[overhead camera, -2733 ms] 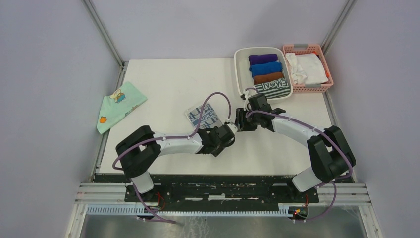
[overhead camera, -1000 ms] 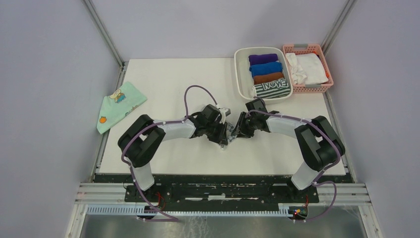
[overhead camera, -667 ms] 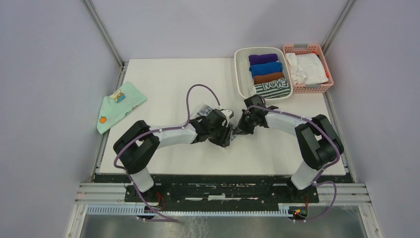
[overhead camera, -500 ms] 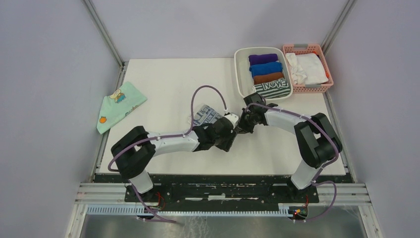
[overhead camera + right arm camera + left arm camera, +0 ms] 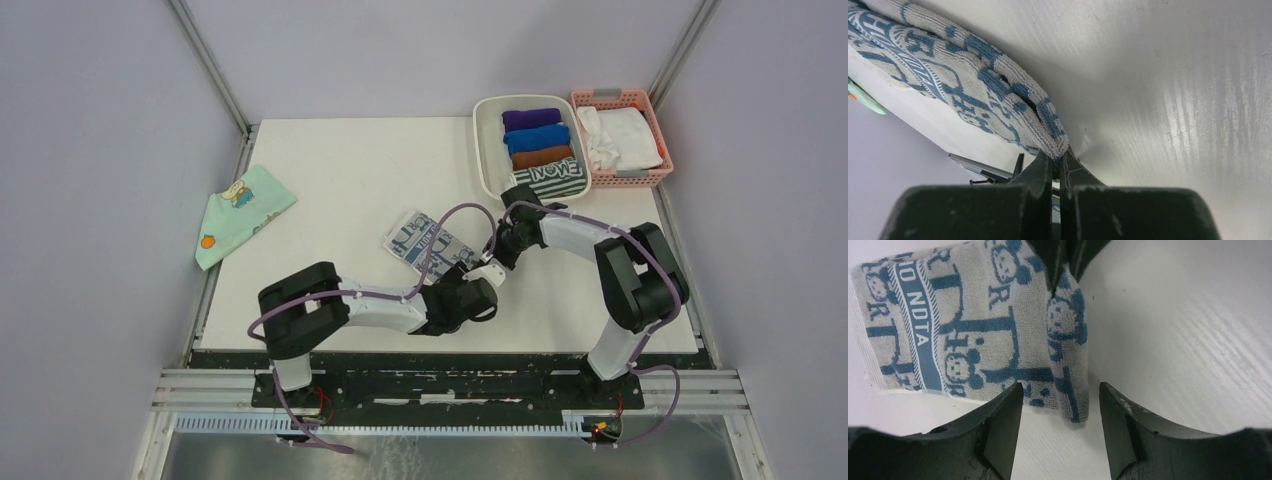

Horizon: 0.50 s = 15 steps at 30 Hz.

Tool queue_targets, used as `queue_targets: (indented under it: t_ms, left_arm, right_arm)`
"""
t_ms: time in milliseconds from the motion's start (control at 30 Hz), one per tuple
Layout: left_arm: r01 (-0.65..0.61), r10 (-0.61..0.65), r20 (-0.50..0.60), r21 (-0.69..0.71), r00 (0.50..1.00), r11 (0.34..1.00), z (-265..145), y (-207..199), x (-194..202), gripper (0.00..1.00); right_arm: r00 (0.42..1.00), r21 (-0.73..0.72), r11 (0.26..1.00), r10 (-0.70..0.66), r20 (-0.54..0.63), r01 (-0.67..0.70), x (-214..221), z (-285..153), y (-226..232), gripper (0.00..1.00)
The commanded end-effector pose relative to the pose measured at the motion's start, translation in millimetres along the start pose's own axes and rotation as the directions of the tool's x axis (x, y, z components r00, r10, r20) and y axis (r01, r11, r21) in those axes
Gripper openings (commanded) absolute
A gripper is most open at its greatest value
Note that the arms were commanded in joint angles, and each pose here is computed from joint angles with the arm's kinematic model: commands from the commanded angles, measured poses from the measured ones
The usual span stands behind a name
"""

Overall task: Roll the towels
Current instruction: Roll the towel at the center of the board.

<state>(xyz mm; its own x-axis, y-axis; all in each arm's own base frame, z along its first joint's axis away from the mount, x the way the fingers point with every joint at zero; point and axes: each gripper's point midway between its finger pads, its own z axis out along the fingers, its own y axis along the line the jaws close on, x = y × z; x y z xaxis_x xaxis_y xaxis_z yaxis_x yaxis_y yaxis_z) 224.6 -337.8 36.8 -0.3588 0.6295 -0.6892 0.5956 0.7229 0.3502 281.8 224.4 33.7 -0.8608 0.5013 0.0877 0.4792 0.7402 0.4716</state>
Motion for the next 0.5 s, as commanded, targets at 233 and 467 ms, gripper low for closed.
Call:
queue_targets:
  t_ms: [233,467]
  left_arm:
    - [-0.099,0.107,0.064,-0.119,0.992,0.988,13.3,-3.7,-21.9,0.51]
    - [-0.064,0.070,0.053,-0.107,0.996,0.992,11.0,-1.6,-18.0,0.08]
  right_arm:
    - [0.999,-0.043,0.998,0.046,-0.002,-0.046,-3.3,-10.1,16.3,0.00]
    - [0.999,-0.064,0.998,0.005,0.042,-0.003,-9.2,-16.8,18.2,0.02]
